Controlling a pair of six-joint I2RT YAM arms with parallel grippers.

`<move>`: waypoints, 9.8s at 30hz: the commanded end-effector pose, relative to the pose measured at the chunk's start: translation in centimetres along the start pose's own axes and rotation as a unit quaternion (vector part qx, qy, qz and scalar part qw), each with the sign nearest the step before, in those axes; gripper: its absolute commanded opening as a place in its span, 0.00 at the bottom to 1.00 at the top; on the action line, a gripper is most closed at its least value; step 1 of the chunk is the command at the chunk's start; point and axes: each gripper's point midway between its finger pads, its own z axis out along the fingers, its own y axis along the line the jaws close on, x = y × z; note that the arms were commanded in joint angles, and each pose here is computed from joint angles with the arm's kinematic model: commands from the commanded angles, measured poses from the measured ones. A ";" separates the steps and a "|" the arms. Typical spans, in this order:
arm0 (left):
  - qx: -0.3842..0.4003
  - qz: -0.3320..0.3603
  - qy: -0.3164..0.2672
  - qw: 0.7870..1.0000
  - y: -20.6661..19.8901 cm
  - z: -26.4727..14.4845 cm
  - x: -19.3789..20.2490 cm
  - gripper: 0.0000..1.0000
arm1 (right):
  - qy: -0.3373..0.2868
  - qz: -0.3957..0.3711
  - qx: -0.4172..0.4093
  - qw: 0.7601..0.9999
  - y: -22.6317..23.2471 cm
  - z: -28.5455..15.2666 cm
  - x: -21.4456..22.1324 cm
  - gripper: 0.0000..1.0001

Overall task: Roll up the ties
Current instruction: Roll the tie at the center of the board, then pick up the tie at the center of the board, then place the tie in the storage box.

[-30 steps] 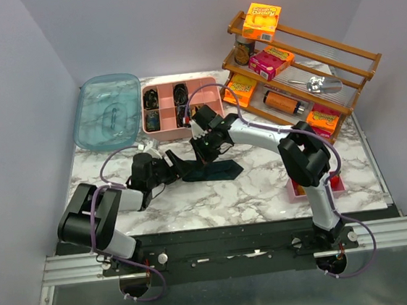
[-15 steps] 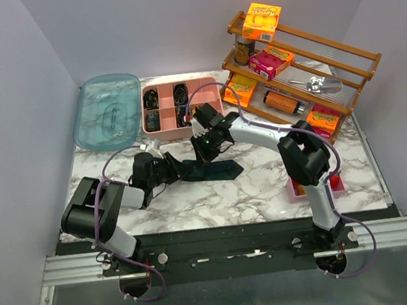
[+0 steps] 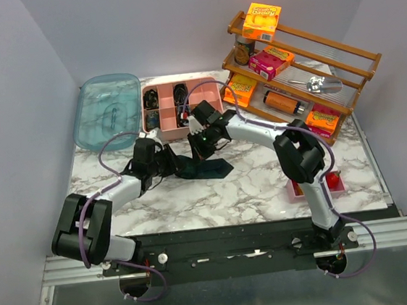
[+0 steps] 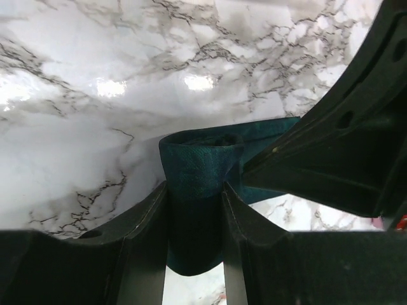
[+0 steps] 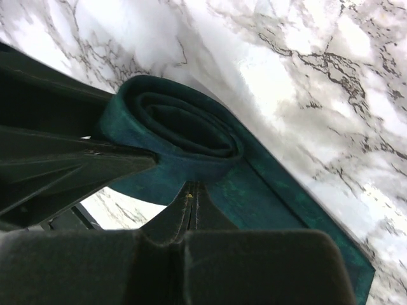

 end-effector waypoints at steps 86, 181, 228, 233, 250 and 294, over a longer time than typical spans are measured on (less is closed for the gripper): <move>-0.130 0.065 0.011 0.989 -3.1 -5.4 -1.4 0.99 | -0.034 -0.042 -0.038 0.998 5.5 -3.8 -0.4 0.02; 0.272 0.119 -0.001 0.955 -15.7 -14.1 -4.7 0.18 | -0.187 -0.225 -0.232 0.928 10.4 -18.5 -3.9 1.00; 0.120 0.100 -0.079 0.985 -12.0 -13.0 -7.8 0.78 | -0.121 -0.142 -0.274 0.943 11.3 -14.1 -3.1 0.01; 0.027 0.079 -0.141 0.987 -9.6 -13.4 -10.9 0.99 | -0.130 -0.126 -0.239 0.954 10.3 -13.5 -5.0 0.01; -0.098 0.086 -0.175 0.976 -4.4 -12.9 -11.9 0.99 | -0.235 0.029 -0.054 0.970 -2.3 -13.3 -16.4 0.01; -0.107 0.077 -0.133 0.982 -2.3 -10.5 -9.2 0.99 | -0.187 0.165 0.233 0.940 -16.9 -9.0 -10.5 0.01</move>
